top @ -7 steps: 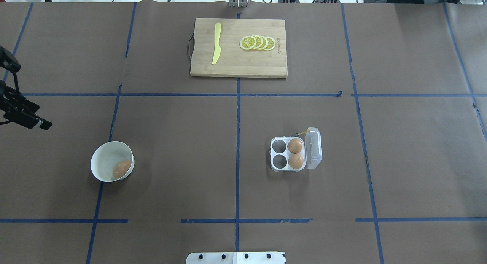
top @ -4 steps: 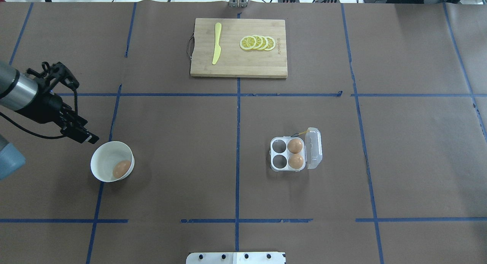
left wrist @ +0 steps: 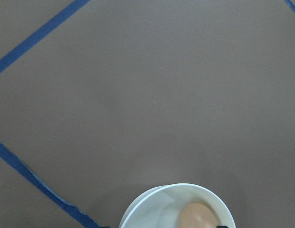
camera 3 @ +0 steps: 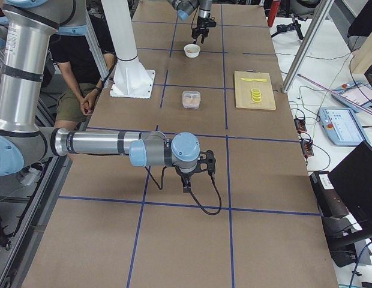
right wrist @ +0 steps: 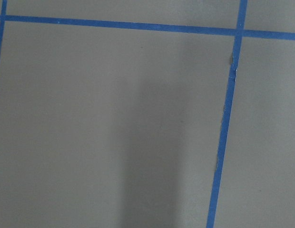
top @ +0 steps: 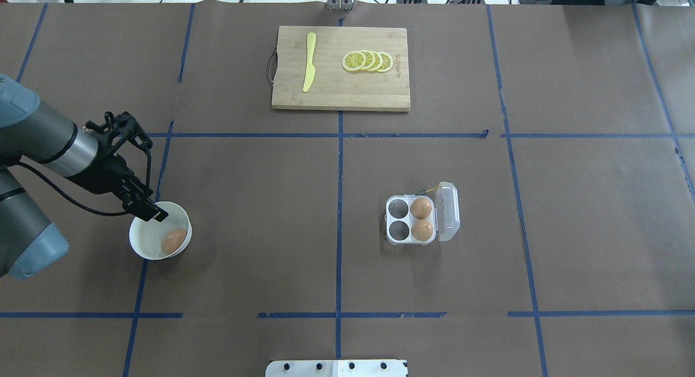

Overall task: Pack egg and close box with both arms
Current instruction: 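Move the left gripper over the brown egg in the white bowl, then lower the left gripper into the bowl and close on the egg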

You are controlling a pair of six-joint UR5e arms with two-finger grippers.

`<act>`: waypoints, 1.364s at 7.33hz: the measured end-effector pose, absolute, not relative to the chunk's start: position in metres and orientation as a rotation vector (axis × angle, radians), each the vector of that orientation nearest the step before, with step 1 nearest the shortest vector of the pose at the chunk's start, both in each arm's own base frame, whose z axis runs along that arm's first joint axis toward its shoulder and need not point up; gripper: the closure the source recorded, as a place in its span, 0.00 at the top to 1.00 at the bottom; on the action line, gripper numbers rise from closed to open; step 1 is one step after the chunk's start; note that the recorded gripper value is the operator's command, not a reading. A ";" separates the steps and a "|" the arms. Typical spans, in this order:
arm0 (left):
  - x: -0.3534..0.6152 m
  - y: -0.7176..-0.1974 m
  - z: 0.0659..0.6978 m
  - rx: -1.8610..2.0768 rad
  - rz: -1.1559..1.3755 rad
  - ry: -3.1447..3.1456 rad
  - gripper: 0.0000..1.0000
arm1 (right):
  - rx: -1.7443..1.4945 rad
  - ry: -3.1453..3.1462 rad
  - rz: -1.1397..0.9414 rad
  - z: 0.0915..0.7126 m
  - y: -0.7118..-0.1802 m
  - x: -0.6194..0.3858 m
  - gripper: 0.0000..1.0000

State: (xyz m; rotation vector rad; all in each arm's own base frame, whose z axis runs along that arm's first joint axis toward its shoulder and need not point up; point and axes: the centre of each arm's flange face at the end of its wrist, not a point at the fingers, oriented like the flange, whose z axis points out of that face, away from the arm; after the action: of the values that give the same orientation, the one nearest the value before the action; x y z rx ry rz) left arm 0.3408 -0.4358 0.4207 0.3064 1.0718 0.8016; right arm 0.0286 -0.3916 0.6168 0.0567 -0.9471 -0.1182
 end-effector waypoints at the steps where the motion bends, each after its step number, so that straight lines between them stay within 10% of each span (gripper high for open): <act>1: 0.348 -0.430 0.422 0.288 0.804 1.076 0.75 | 0.055 -0.948 -0.120 0.617 -0.392 0.028 1.00; 10: 0.378 -0.411 0.440 0.214 0.831 1.076 0.71 | 0.047 -0.948 -0.121 0.621 -0.391 0.026 1.00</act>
State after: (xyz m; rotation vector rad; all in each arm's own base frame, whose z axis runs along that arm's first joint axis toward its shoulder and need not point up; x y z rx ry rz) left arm 0.3784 -0.4107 0.4402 0.2136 1.0763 0.8311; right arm 0.0264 -0.3914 0.6211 0.0468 -0.9477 -0.1207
